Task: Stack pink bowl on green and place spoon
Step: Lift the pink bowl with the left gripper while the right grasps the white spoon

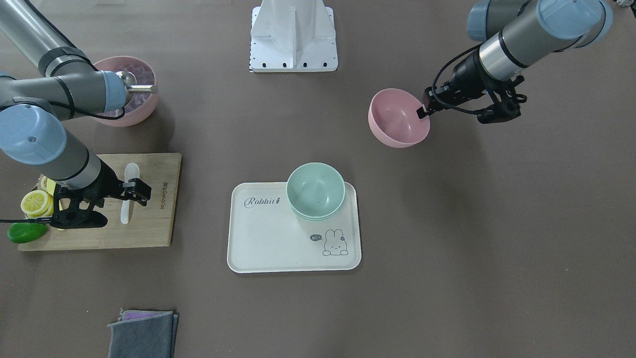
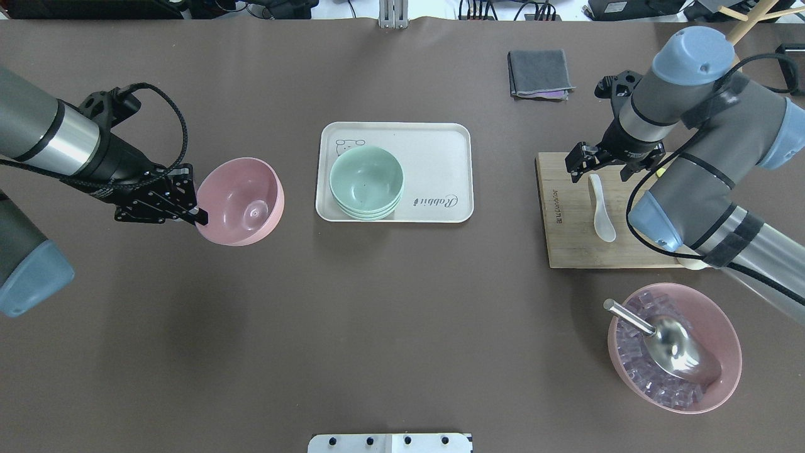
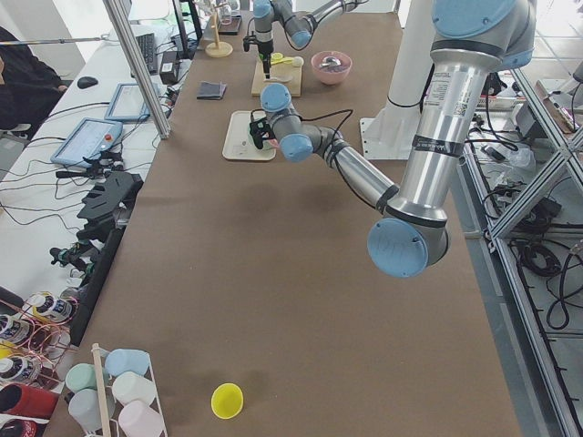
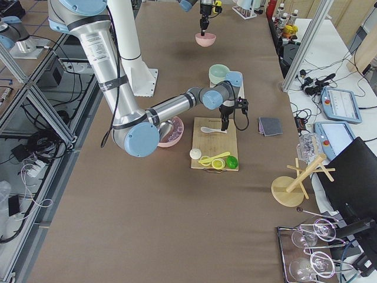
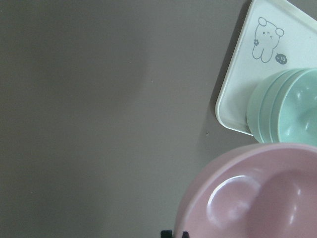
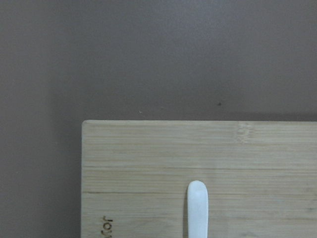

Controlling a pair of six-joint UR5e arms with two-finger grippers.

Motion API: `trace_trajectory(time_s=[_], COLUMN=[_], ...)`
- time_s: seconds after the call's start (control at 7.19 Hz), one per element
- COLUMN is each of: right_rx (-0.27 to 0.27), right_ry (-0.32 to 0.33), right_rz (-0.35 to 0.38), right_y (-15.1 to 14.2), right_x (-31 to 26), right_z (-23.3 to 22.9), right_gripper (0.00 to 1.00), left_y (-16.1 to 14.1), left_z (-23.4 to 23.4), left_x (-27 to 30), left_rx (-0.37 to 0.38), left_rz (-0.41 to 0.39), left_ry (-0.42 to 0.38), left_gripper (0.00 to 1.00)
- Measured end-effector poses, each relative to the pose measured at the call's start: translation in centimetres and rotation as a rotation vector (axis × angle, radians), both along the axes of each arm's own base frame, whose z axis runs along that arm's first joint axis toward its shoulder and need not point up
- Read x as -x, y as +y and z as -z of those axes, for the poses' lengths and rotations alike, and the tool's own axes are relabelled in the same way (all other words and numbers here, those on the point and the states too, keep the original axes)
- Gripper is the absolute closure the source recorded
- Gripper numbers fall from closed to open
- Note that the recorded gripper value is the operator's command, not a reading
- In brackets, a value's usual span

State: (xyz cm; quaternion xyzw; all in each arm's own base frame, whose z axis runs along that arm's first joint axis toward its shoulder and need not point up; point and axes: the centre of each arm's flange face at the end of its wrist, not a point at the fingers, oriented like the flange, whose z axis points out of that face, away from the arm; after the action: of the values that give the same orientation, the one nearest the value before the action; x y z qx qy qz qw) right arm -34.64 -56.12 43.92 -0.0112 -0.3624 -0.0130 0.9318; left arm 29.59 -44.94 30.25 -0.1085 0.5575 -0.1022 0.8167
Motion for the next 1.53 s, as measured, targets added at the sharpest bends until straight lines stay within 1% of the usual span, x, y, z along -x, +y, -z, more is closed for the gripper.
trace_trajectory(time_s=[0.14,0.42,0.56,0.7,0.83,0.97,1.53], right_rx=[0.004,0.016,0.021,0.025,0.03,0.033,0.023], right_ry=[0.009,0.019,0.023,0.027,0.032,0.035,0.018], right_rz=[0.01,0.019,0.022,0.025,0.03,0.034,0.039], right_y=[0.3,0.9,1.0,1.1,1.2,1.3,1.2], right_x=[0.4,0.6,0.6,0.7,1.0,1.3,1.5], right_z=[-0.8,-1.8,-2.2,-2.6,-2.9,-3.1,-2.1], right_gripper=[0.11,0.35,0.38,0.5,0.8,1.0,1.0], left_y=[-0.2,-0.4,-0.4,-0.4,-0.4,-0.4,-0.4], left_z=[0.2,0.2,0.2,0.2,0.2,0.2,0.2], left_x=[-0.2,-0.3,-0.3,-0.3,-0.3,-0.3,-0.2], left_rx=[-0.002,-0.004,-0.004,-0.005,-0.005,-0.006,-0.005], left_rz=[-0.001,-0.001,-0.002,-0.002,-0.002,-0.001,-0.001], left_ry=[0.0,0.0,-0.001,-0.001,-0.001,0.0,0.0], left_gripper=[1.0,1.0,1.0,1.0,1.0,1.0,1.0])
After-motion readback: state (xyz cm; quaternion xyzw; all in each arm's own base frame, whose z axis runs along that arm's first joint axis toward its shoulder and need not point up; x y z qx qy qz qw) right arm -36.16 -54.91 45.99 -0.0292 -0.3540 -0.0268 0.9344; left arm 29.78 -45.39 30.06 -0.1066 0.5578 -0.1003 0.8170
